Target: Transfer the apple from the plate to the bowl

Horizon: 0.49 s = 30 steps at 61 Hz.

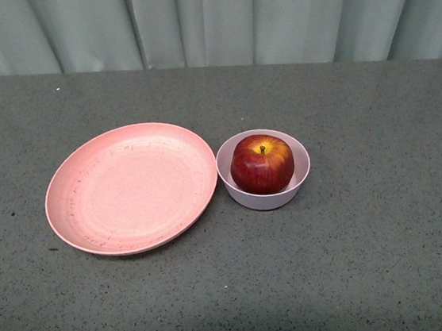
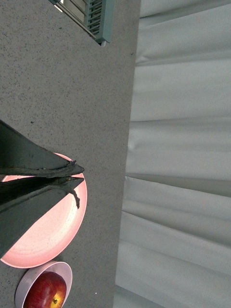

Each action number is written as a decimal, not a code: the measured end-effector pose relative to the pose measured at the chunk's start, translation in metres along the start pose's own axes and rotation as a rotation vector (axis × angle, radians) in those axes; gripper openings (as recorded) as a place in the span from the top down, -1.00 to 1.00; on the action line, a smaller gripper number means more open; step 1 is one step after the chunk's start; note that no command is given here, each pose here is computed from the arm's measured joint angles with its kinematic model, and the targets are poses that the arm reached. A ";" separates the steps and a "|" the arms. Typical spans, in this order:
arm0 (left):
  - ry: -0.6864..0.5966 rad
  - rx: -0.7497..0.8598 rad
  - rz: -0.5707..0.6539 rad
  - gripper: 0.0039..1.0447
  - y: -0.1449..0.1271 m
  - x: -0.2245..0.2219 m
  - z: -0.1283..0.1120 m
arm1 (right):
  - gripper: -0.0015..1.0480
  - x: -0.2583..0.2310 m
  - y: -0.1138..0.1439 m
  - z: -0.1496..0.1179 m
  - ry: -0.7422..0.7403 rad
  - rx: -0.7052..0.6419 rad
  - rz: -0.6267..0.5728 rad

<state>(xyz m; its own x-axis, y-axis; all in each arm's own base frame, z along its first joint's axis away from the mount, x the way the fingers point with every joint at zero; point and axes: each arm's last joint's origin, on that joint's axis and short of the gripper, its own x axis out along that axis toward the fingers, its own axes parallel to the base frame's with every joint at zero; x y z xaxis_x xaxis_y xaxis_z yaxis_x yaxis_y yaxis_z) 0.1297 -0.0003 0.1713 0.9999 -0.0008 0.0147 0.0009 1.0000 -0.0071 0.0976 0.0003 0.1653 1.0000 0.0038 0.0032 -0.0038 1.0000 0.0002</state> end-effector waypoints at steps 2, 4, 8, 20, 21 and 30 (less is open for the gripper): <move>-0.002 0.000 0.000 0.93 0.000 -0.001 0.000 | -0.82 0.000 0.000 0.000 0.000 0.000 0.000; -0.003 0.000 0.000 0.93 0.000 -0.002 0.001 | -0.82 0.000 0.000 0.000 0.000 0.000 0.000; -0.004 0.000 0.000 0.93 0.000 -0.005 0.001 | -0.82 0.000 0.000 0.000 0.000 0.000 0.000; -0.007 0.000 0.000 0.93 0.000 -0.011 0.002 | -0.82 0.000 0.000 0.000 0.000 0.000 0.000; -0.007 0.000 0.000 0.93 0.000 -0.011 0.002 | -0.82 0.000 0.000 0.000 0.000 0.000 0.000; -0.008 0.000 0.000 0.93 0.000 -0.015 0.002 | -0.82 0.000 0.000 0.000 0.000 0.000 0.000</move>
<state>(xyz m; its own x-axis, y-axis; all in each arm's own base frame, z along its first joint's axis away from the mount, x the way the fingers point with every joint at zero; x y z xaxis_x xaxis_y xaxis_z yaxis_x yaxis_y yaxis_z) 0.1150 -0.0002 0.1733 0.9997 -0.0011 0.0227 0.0013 1.0000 -0.0071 0.0976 0.0003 0.1653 1.0000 0.0034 0.0032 -0.0034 1.0000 0.0002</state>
